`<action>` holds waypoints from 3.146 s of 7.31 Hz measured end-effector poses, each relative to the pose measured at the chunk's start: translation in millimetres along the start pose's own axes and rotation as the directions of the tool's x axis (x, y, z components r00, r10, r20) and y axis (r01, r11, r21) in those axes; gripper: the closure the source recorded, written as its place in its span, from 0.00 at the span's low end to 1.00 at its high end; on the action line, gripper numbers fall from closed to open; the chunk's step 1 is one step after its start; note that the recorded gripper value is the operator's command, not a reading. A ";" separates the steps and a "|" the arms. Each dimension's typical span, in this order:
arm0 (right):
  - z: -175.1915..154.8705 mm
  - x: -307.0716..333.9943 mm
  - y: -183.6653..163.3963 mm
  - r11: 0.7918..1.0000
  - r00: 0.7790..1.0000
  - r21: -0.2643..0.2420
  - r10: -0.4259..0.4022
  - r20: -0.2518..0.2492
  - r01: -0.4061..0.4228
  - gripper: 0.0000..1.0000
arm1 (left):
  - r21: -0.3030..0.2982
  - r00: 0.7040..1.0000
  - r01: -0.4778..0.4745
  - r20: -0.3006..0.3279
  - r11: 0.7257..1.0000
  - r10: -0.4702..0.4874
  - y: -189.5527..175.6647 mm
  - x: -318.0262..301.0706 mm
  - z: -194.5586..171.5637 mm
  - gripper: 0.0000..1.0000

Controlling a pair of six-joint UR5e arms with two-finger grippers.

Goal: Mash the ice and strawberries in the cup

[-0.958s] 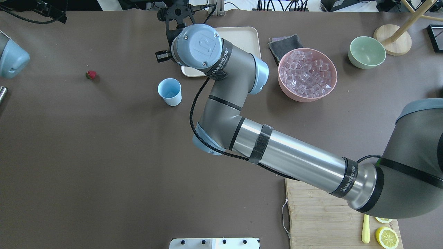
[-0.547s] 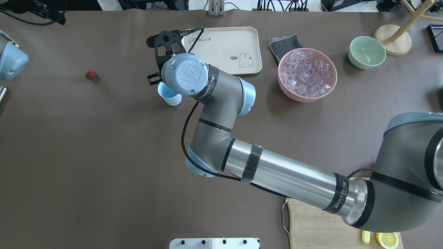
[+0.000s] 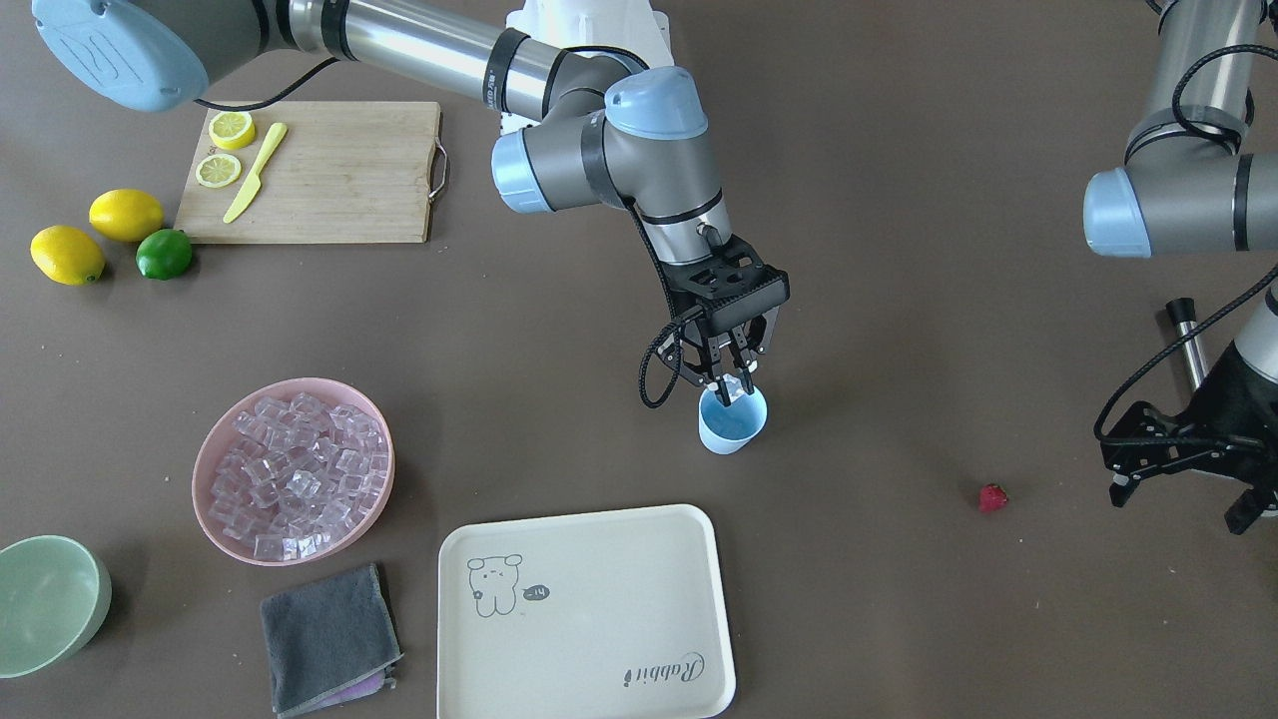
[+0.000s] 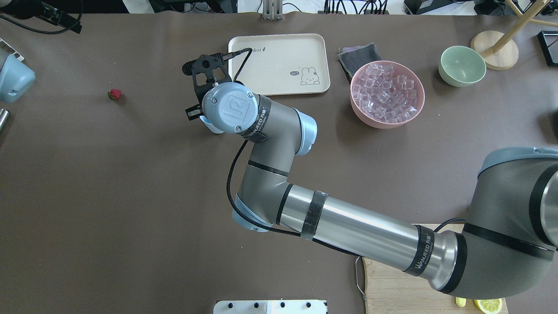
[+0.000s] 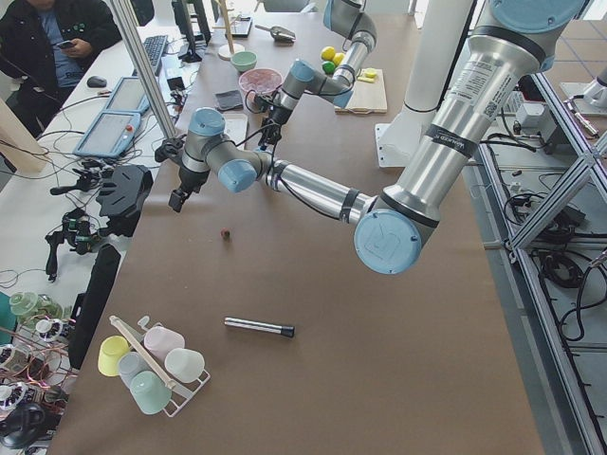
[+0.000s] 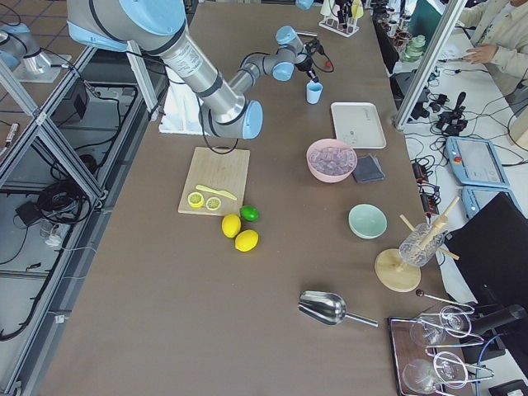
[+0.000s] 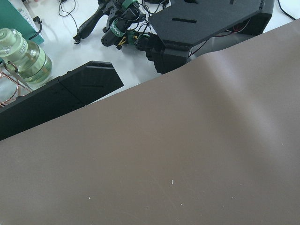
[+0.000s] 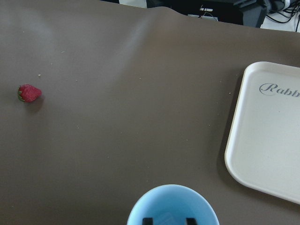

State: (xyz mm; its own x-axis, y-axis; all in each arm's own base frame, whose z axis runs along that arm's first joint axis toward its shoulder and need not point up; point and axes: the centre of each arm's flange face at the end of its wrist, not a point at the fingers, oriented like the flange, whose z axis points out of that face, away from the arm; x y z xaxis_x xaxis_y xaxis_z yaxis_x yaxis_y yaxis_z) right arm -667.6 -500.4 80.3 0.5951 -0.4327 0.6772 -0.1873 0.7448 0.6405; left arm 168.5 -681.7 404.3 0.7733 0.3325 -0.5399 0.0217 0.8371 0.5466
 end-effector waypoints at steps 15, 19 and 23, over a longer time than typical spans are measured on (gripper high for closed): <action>-148.1 327.7 -113.5 0.981 0.997 -0.182 0.076 0.008 -0.073 0.01 | -0.016 0.989 0.143 -0.047 0.990 -0.144 -12.7 6.2 -8.7 0.02; -244.4 519.7 -83.9 0.961 0.988 -0.229 0.148 -0.047 -0.155 0.01 | -0.141 0.986 0.110 -0.107 0.984 -0.126 -6.4 35.7 42.8 0.02; -281.8 620.4 -32.1 0.957 0.989 -0.262 0.099 -0.112 -0.125 0.01 | -0.208 0.985 -0.106 -0.157 0.972 0.073 18.0 37.0 82.4 0.02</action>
State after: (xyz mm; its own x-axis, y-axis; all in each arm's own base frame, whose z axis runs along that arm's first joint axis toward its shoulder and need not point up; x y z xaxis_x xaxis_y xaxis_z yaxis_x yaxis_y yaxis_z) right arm -72.2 -649.7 377.8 0.6578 -0.2973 0.6920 -0.0489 0.9000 0.4331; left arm 249.6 -690.1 446.9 0.6635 0.4570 -0.5924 -0.1926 0.8694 0.4551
